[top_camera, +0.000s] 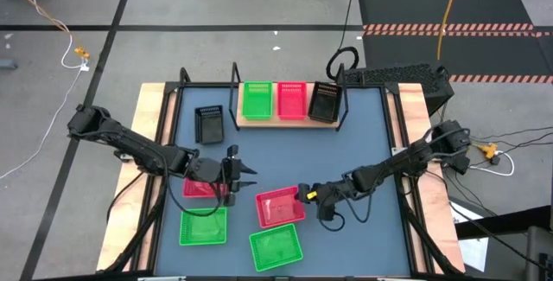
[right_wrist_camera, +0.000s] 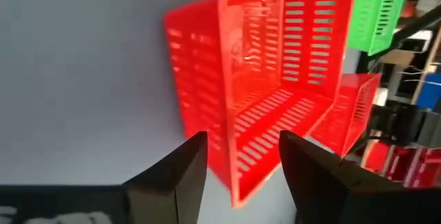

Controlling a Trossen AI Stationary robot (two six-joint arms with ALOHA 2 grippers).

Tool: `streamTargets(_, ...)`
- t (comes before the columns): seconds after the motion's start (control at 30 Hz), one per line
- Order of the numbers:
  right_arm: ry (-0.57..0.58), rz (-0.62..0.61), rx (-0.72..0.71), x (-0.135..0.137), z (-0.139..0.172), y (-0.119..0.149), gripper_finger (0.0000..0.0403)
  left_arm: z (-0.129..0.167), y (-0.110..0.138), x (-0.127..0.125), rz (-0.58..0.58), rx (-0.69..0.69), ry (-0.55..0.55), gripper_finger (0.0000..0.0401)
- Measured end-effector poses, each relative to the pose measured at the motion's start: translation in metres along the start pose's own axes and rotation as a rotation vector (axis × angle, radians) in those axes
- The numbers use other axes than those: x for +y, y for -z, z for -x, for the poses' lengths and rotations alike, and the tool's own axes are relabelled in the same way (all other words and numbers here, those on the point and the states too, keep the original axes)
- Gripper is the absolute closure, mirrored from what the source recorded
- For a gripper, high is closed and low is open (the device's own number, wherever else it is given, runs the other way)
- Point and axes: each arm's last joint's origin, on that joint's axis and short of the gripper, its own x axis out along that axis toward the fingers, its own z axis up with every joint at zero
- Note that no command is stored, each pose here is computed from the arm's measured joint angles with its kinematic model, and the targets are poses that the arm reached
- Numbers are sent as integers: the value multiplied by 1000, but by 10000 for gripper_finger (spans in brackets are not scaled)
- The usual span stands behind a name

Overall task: Stack baskets on shelf by color
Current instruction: Stack the right red bin on the red bin on the shelf

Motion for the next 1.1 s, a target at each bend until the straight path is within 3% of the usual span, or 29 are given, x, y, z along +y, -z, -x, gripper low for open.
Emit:
streamTargets(0.23, -42, -6, 5, 14, -23, 3, 247, -1, 0, 4, -3, 0, -16, 258)
streamTargets(0.33, -47, -34, 30, 16, -26, 4, 284, -1, 0, 4, 2, 0, -16, 258)
streamTargets(0.5, -25, -77, 25, 9, -16, 3, 384, -1, 0, 4, 6, 0, -16, 258)
streamTargets(0.67, 36, -156, 8, -7, 6, 5, 397, -1, 0, 5, 6, 1, -23, 258)
streamTargets(0.8, 91, -314, -4, -21, 28, 11, 400, -1, 0, 5, 2, 2, -70, 258)
streamTargets(0.93, 95, -553, -8, -28, 47, 22, 401, 1, -1, 7, -7, -7, -100, 258)
streamTargets(1.1, 187, -823, 44, -37, 64, 37, 402, 11, -8, 10, -5, -49, -136, 258)
